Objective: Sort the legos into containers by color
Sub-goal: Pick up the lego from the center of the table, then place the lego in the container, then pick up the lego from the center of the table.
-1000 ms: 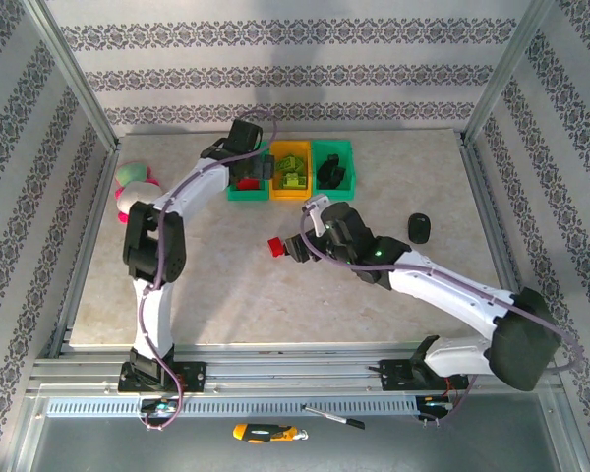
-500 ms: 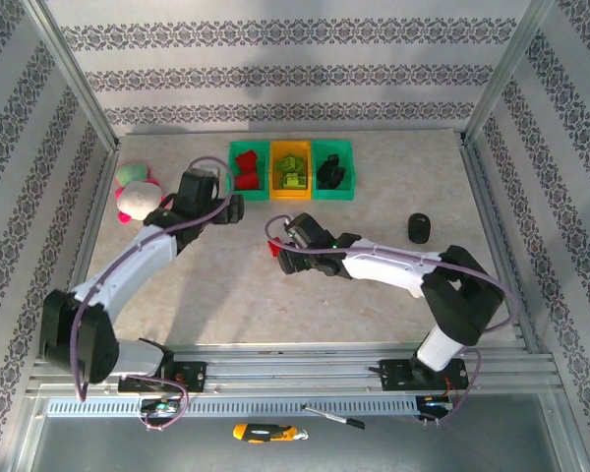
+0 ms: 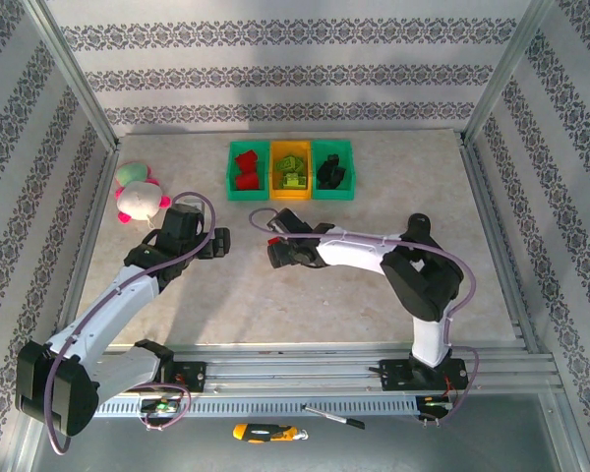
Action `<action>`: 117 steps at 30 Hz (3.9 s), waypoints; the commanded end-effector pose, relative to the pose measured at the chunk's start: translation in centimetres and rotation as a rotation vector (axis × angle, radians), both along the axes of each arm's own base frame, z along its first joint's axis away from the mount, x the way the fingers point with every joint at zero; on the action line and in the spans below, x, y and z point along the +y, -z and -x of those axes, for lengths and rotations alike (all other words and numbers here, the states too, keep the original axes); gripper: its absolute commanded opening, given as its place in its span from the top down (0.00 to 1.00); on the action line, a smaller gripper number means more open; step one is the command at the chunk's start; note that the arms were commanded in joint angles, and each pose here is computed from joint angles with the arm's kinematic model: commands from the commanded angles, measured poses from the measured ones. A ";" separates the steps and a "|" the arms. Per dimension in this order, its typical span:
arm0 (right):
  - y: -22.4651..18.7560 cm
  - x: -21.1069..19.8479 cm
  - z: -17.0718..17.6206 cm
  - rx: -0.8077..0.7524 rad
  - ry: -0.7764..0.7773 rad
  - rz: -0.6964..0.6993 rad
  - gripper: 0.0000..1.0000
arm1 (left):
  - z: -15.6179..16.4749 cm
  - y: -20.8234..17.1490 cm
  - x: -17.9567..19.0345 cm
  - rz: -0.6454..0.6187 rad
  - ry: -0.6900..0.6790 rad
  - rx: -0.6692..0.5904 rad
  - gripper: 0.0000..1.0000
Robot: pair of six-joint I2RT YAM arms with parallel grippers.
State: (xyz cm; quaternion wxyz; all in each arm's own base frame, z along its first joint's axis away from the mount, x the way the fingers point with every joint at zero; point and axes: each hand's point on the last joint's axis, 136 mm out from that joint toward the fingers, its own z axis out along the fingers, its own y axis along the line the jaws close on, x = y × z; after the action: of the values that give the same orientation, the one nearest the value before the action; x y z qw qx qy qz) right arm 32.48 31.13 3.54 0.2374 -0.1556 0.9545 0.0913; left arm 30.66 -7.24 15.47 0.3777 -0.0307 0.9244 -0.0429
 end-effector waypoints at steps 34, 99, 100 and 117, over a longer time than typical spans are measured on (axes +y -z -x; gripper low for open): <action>-13.6 -9.6 -13.7 -0.364 0.295 -0.063 0.67 | -2.2 0.3 -5.2 0.139 0.085 0.015 0.01; -12.7 -13.5 1.0 -0.328 0.246 -0.328 0.26 | -7.7 12.3 -16.1 -0.247 0.890 0.385 0.44; -12.9 -13.4 1.1 -0.331 0.242 -0.332 0.26 | -7.9 12.1 -16.1 -0.249 0.883 0.378 0.48; -16.5 -7.9 2.1 -0.384 0.077 -0.415 0.25 | -11.3 2.4 -10.6 -0.287 0.409 0.135 0.64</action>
State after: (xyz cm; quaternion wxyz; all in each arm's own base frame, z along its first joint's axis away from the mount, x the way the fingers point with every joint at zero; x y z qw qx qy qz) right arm 29.82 21.08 16.95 0.4117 -0.0612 0.8832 0.2162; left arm 40.25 -20.26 9.75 0.2397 0.2993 0.9232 -0.0253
